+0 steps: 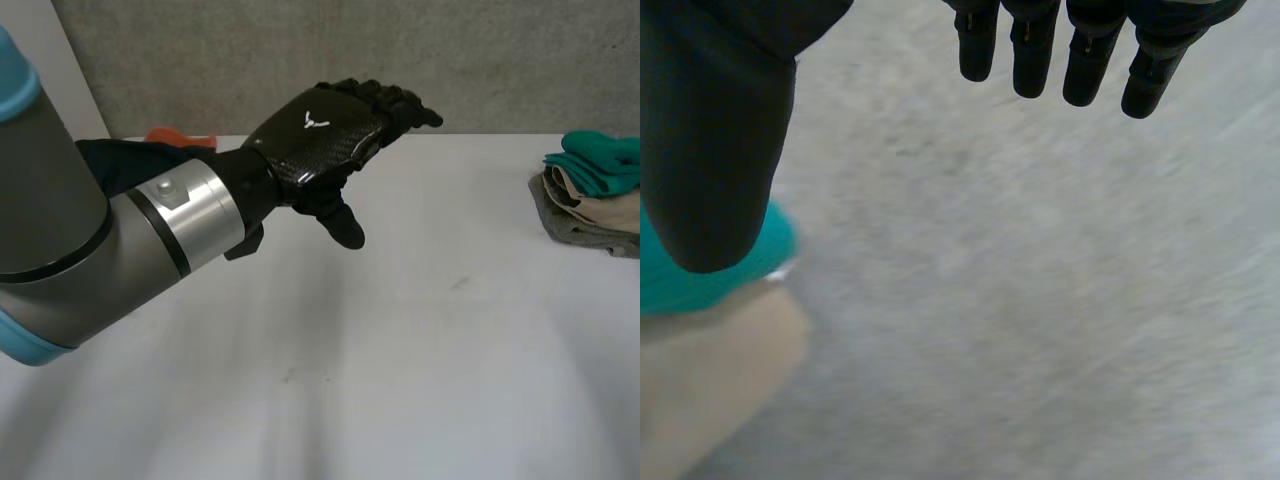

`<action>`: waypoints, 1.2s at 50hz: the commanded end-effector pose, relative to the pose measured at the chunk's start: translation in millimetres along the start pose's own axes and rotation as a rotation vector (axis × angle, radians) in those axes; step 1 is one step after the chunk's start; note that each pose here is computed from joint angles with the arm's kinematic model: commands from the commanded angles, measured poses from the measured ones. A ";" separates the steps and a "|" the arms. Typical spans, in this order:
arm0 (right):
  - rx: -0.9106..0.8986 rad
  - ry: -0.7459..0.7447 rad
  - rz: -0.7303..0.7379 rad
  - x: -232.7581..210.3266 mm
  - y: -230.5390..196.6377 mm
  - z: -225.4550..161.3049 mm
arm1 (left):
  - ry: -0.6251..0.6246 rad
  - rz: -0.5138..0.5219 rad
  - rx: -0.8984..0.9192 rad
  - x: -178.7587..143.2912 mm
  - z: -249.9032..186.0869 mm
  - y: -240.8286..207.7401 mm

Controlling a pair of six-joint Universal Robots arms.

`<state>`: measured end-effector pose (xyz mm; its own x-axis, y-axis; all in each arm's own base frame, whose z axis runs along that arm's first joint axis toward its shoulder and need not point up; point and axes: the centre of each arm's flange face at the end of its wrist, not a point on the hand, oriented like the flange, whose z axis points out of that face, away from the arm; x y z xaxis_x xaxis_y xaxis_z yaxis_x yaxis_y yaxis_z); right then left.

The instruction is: Fold the laundry.

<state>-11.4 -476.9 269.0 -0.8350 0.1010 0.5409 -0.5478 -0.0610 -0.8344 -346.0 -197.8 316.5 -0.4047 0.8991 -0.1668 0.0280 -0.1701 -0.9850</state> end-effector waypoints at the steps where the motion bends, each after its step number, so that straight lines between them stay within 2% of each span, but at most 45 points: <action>1: 0.235 0.064 -0.049 -30.5 -90.4 -10.7 | -0.025 0.045 0.076 -3.6 -2.4 -20.2; 4: 0.367 -0.031 0.004 -72.9 -120.6 -30.1 | -0.057 0.060 0.124 -10.4 -4.6 -32.8; 7: 0.470 -0.122 0.031 -97.0 -143.8 -56.5 | -0.127 0.066 0.157 -23.3 -7.6 -42.4; 10: 0.561 -0.308 0.052 -136.6 -157.8 -99.6 | -0.325 0.090 0.173 -66.8 -18.2 -46.5; 11: 0.575 -0.408 0.053 -159.7 -155.0 -121.3 | -0.435 0.108 0.173 -93.7 -26.1 -45.4; 14: 0.567 -0.547 0.070 -188.9 -148.2 -152.0 | -0.575 0.132 0.159 -134.9 -39.9 -38.9; 15: 0.537 -0.627 0.084 -205.6 -141.2 -171.9 | -0.636 0.149 0.131 -159.3 -46.2 -28.1; 18: 0.463 -0.722 0.101 -225.2 -130.4 -198.0 | -0.704 0.185 0.043 -196.1 -51.7 2.6; 19: 0.404 -0.772 0.100 -234.2 -121.9 -211.0 | -0.740 0.228 -0.029 -219.5 -55.3 25.7; 22: 0.316 -0.829 0.076 -241.7 -109.5 -226.6 | -0.772 0.310 -0.142 -248.9 -60.0 61.1; 23: 0.260 -0.859 0.053 -245.2 -101.5 -234.5 | -0.793 0.362 -0.221 -269.4 -66.7 88.8; 27: 0.156 -0.903 -0.027 -252.1 -79.7 -247.3 | -0.778 0.453 -0.383 -302.8 -76.1 159.9; 31: 0.126 -0.907 -0.068 -252.9 -69.3 -251.6 | -0.668 0.488 -0.414 -313.7 -72.2 212.5; 37: 0.100 -0.921 -0.070 -253.8 -62.2 -257.3 | -0.619 0.465 -0.402 -326.3 -69.3 265.7; 46: 0.088 -0.908 -0.068 -251.5 -58.3 -254.6 | -0.652 0.482 -0.401 -321.4 -56.4 271.7; 47: 0.091 -0.907 -0.068 -251.5 -58.4 -254.3 | -0.664 0.490 -0.397 -318.8 -52.8 268.4; 51: 0.097 -0.899 -0.066 -251.1 -59.0 -252.8 | -0.720 0.552 -0.297 -304.7 -36.7 210.1; 52: 0.100 -0.897 -0.066 -251.1 -59.1 -252.5 | -0.731 0.570 -0.222 -296.6 -32.8 180.2; 55: 0.106 -0.888 -0.066 -250.2 -60.3 -250.3 | -0.731 0.569 -0.094 -276.4 -23.0 143.2; 58: 0.106 -0.867 -0.063 -247.3 -62.3 -246.7 | -0.657 0.485 0.057 -229.2 0.3 106.2; 59: 0.099 -0.852 -0.054 -245.3 -63.1 -244.5 | -0.602 0.420 0.102 -201.7 9.7 92.5; 60: 0.092 -0.837 -0.045 -243.0 -63.7 -242.0 | -0.577 0.389 0.121 -188.9 13.0 84.7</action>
<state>242.7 -250.8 158.4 -0.5153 -0.6909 0.5071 -0.5613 -0.1751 -0.8089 -221.5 -455.2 219.7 -0.7875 0.2432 -0.5663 0.4292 -0.4430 -0.7871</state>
